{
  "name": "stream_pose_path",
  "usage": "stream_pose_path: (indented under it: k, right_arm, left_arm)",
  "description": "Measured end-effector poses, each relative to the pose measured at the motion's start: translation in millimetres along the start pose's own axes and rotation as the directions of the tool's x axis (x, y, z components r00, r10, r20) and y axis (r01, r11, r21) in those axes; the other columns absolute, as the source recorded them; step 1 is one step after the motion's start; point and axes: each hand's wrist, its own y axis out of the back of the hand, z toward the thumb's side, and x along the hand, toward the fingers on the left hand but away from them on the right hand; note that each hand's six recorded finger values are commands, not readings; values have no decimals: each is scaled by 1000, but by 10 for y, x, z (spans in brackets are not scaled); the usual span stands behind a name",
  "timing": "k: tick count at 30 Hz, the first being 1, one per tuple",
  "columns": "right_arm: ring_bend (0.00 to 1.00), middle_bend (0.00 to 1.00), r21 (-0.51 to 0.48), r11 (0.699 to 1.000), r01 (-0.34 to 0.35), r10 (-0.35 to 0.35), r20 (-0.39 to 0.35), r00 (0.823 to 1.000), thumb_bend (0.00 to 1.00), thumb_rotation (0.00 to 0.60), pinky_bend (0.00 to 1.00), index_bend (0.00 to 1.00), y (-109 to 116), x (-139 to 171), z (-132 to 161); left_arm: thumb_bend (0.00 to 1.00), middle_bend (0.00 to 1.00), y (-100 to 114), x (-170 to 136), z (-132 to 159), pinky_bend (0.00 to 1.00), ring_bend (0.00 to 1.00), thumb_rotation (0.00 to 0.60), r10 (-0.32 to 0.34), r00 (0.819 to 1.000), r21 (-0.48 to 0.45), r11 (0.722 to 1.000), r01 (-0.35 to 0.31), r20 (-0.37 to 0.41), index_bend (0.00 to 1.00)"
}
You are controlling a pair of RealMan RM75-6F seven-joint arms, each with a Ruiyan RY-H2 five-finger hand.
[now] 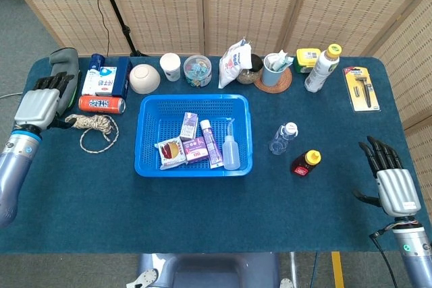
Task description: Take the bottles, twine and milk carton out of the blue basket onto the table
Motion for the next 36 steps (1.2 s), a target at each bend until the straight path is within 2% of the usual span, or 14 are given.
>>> stream_pose_path:
  k: [4, 7, 9, 12, 15, 18, 22, 28, 36]
  right_arm:
    - [0, 0, 0, 1000, 0, 0, 3, 1000, 0, 600, 71, 0, 0, -3, -8]
    - [0, 0, 0, 1000, 0, 0, 5, 1000, 0, 600, 71, 0, -1, -5, -13]
    - [0, 0, -2, 1000, 0, 0, 7, 1000, 0, 600, 71, 0, 0, -6, -18]
    - [0, 0, -1, 1000, 2, -2, 10, 1000, 0, 600, 71, 0, 6, -9, -27]
    - [0, 0, -2, 1000, 4, -4, 19, 1000, 0, 600, 71, 0, 13, -15, -50]
    - [0, 0, -2, 1000, 5, -5, 24, 1000, 0, 600, 71, 0, 16, -21, -68]
    - [0, 0, -3, 1000, 6, -6, 30, 1000, 0, 600, 71, 0, 20, -26, -87]
    - [0, 0, -5, 1000, 10, -10, 40, 999, 0, 600, 71, 0, 31, -35, -118]
    - [0, 0, -6, 1000, 11, -11, 51, 999, 0, 600, 71, 0, 35, -40, -143]
  left_arm:
    - [224, 0, 11, -6, 257, 0, 0, 600, 36, 993, 23, 999, -39, 109, 0]
    - [224, 0, -18, -21, 541, 0, 0, 600, 58, 972, 59, 996, -74, 228, 0]
    - [225, 0, -71, -33, 747, 0, 0, 600, 62, 950, 86, 992, -92, 305, 0]
    - [225, 0, -219, -34, 1133, 0, 0, 600, 52, 904, 131, 984, -119, 425, 0]
    - [224, 0, -331, -3, 1403, 0, 0, 600, 30, 873, 190, 972, -139, 488, 0]
    - [224, 0, -442, 33, 1636, 0, 0, 600, 2, 849, 256, 953, -162, 529, 0]
    - [224, 0, -567, 83, 1868, 0, 0, 600, -38, 828, 330, 926, -181, 559, 0]
    - [225, 0, -746, 202, 2143, 0, 0, 600, -94, 811, 446, 869, -216, 577, 0]
    - [224, 0, -935, 323, 2283, 0, 0, 600, -150, 796, 540, 805, -247, 587, 0]
